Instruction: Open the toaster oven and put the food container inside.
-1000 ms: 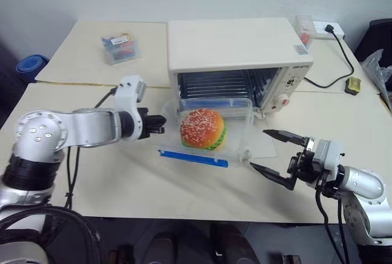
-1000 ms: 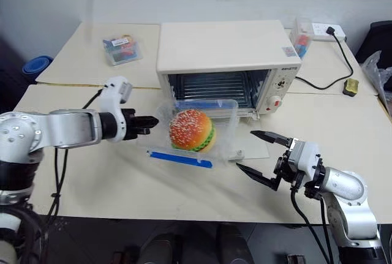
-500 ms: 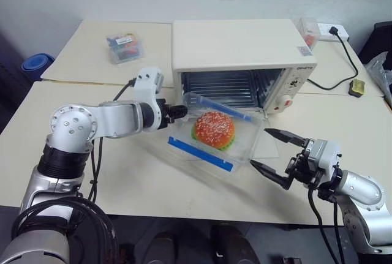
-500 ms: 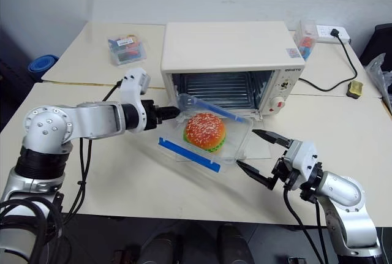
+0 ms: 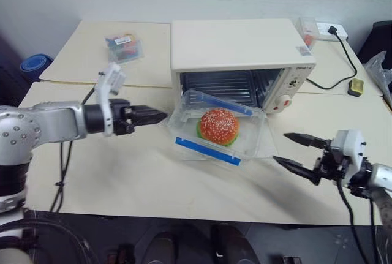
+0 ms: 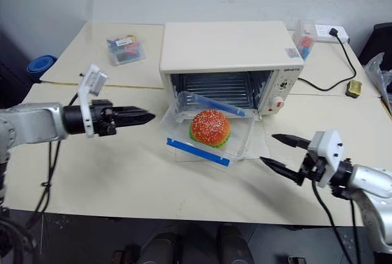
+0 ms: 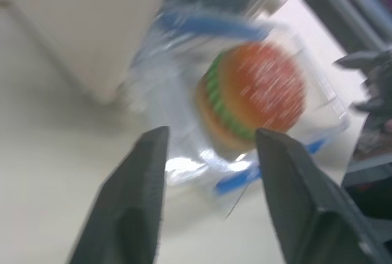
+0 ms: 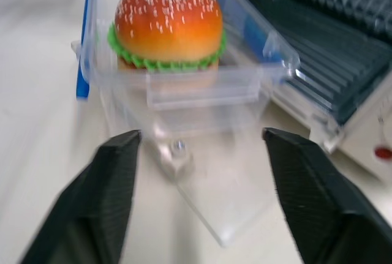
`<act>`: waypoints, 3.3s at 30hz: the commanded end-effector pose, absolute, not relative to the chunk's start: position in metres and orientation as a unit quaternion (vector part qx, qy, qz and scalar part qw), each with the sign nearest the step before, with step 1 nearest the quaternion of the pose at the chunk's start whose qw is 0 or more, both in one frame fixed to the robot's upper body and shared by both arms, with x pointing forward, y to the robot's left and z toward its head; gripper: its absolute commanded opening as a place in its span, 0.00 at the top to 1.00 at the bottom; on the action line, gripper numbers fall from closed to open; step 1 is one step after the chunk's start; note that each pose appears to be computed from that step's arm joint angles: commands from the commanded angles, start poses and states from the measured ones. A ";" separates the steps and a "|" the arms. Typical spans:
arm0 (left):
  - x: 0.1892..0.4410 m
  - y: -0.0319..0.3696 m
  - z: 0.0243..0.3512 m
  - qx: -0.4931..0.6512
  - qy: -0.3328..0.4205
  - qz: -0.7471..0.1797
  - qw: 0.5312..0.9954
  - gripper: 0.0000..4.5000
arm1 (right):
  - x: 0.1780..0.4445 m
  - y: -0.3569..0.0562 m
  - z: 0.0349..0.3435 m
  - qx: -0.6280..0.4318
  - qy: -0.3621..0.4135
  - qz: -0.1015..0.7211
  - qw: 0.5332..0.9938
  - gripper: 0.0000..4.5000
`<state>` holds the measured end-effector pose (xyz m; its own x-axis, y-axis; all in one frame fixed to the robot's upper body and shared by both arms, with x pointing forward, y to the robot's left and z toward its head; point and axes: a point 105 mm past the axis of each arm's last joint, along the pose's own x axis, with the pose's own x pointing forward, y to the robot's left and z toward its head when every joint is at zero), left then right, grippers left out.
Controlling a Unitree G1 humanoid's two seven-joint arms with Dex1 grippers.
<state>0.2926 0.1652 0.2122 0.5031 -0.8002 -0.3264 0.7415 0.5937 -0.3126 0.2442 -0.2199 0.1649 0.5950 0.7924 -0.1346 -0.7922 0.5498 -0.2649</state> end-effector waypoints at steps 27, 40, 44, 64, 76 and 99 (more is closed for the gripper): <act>0.300 0.082 0.149 0.021 0.027 -0.536 0.843 1.00 | 0.279 -0.143 0.157 -0.147 -0.059 0.498 0.853 0.99; 0.348 0.058 0.165 -0.008 -0.020 -0.453 0.891 1.00 | 0.350 -0.132 0.177 -0.190 -0.103 0.468 0.857 0.99; 0.358 0.060 0.168 -0.011 -0.036 -0.419 0.907 1.00 | 0.365 -0.122 0.177 -0.195 -0.110 0.455 0.862 0.99; 0.243 0.152 0.188 0.107 -0.044 -0.580 0.806 0.61 | 0.324 -0.208 0.186 -0.235 -0.039 0.469 0.850 1.00; 0.220 0.191 0.181 0.110 -0.012 -0.611 0.784 0.00 | 0.310 -0.273 0.117 -0.268 0.064 0.484 0.830 1.00; 0.265 0.210 0.206 0.058 -0.087 -0.439 0.893 0.00 | 0.338 -0.212 0.233 0.006 -0.208 0.406 0.890 1.00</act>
<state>0.2637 0.2051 0.2031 0.5732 -0.8119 0.1106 0.8006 0.5837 0.1355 0.3406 -0.2074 0.2165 0.5880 0.7446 0.3159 -0.7406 0.6526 -0.1597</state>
